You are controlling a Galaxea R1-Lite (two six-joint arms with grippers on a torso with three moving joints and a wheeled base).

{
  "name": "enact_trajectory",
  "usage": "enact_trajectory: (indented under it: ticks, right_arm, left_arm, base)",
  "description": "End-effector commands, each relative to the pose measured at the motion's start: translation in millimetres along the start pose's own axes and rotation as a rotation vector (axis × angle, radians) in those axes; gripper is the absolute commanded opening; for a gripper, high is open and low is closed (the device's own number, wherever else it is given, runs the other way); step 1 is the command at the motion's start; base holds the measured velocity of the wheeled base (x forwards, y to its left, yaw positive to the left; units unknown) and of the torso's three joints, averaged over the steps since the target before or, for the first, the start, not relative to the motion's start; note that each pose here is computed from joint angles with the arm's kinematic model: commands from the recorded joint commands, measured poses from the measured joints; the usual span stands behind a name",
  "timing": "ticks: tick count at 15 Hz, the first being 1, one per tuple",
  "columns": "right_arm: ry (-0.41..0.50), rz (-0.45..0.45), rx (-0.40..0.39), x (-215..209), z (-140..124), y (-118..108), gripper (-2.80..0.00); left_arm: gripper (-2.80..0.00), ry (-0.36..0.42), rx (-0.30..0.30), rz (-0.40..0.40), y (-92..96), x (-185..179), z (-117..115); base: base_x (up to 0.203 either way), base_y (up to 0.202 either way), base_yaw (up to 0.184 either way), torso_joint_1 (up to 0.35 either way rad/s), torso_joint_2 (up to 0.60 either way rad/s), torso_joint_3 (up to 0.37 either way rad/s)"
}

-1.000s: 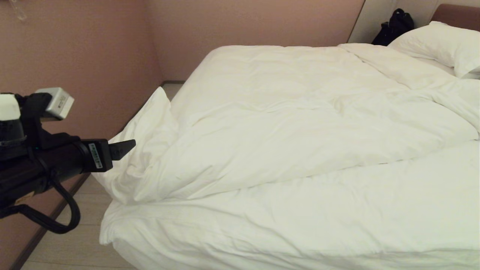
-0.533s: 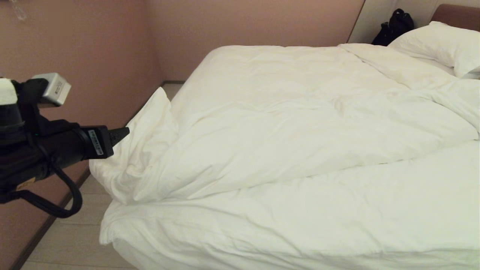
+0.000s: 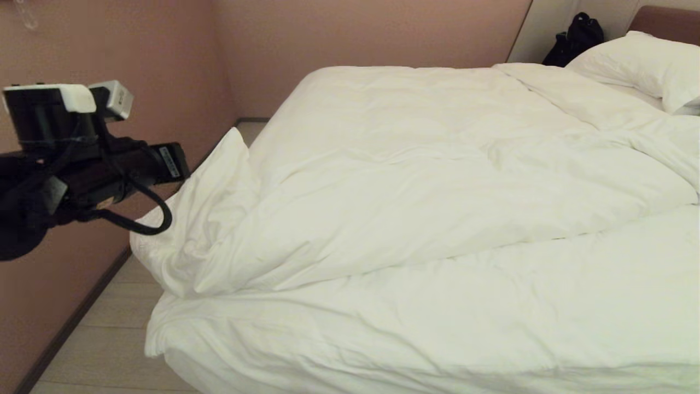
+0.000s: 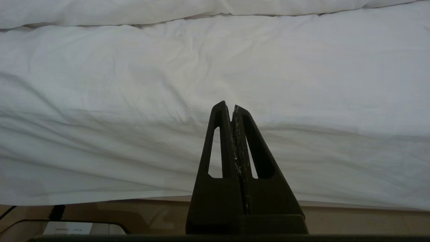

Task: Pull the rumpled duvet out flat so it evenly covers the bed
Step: Flatten the corners of the folded blanket

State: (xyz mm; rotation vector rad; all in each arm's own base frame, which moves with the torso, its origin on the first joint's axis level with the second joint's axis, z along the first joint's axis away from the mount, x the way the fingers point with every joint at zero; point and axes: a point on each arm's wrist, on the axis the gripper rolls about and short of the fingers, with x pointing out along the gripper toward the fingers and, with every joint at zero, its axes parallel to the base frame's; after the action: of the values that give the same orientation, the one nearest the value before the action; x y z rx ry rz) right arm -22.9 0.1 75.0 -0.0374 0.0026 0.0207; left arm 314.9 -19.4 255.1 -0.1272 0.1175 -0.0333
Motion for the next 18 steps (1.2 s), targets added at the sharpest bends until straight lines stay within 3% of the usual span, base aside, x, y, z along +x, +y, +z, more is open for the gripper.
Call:
enact_trajectory:
  ticks: [1,7,12,13,18]
  right_arm:
    - [0.002,0.001,-0.001,0.1,0.0,0.0,-2.80]
    - [0.002,0.001,-0.001,0.1,0.0,0.0,-2.80]
    - [0.002,0.001,-0.001,0.1,0.0,0.0,-2.80]
    - [0.002,0.001,-0.001,0.1,0.0,0.0,-2.80]
    - [0.002,0.001,-0.001,0.1,0.0,0.0,-2.80]
  left_arm:
    - [-2.80,0.033,0.013,0.018,7.3,52.5,-13.8]
    - [-2.80,-0.019,0.056,-0.010,19.5,131.8,-19.6]
    - [-2.80,-0.026,0.085,-0.040,23.2,157.2,-24.5]
    - [0.00,-0.027,0.086,-0.040,23.3,159.2,-25.0]
    - [0.00,-0.052,0.099,-0.094,22.0,167.2,-21.7]
  base:
    - [0.000,0.000,0.000,0.000,0.00,0.000]
    - [0.000,0.000,0.000,0.000,0.00,0.000]
    - [0.000,0.000,0.000,0.000,0.00,0.000]
    - [0.000,0.000,0.000,0.000,0.00,0.000]
    - [0.000,0.000,0.000,0.000,0.00,0.000]
